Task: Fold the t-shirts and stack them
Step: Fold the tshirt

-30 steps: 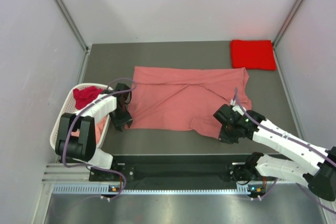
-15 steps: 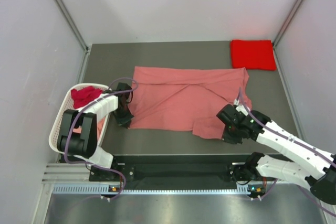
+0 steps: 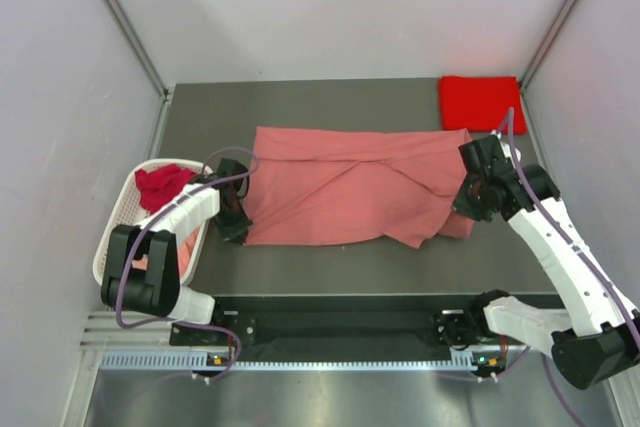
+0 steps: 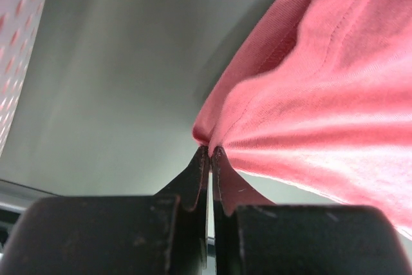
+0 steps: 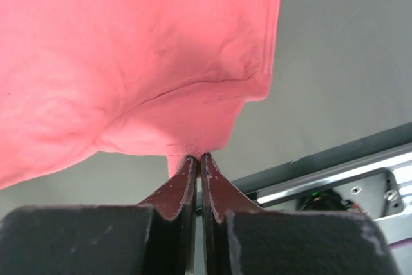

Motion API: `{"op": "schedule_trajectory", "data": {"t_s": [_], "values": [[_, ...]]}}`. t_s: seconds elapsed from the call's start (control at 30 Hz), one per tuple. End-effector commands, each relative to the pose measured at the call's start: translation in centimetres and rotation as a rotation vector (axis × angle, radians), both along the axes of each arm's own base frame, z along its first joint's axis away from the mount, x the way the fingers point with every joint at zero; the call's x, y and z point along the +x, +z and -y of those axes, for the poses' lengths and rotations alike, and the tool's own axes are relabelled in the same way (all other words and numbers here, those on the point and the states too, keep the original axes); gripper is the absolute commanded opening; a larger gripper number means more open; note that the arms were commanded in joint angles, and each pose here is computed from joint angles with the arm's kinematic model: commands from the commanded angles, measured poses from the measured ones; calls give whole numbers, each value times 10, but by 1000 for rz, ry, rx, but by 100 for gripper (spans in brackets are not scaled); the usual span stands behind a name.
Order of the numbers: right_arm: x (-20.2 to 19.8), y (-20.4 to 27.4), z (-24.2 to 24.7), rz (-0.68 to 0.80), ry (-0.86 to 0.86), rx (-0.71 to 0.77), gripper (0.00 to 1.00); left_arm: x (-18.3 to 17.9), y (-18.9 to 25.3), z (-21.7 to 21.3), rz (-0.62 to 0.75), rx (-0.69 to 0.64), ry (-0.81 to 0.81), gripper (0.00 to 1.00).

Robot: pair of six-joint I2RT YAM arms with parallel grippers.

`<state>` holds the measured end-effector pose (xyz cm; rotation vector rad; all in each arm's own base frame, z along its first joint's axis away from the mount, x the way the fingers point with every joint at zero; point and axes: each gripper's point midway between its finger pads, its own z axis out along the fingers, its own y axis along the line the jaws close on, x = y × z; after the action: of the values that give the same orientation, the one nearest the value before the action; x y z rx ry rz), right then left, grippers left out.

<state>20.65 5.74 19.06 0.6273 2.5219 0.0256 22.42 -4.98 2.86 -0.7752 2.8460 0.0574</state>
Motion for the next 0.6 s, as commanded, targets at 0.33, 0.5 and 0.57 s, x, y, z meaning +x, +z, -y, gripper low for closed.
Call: {"op": "schedule_trajectory", "data": {"t_s": [0.33,0.5,0.57], "values": [[-54,-18,24,-117,66,-25,0,-12,14,-3,0,-3,74,0],[-47,-15,26,-86,68,-26,0,4,32,-8,70,28,51,0],[-35,-12,26,-95,62,-17,0,21,45,-6,112,27,37,0]]}}
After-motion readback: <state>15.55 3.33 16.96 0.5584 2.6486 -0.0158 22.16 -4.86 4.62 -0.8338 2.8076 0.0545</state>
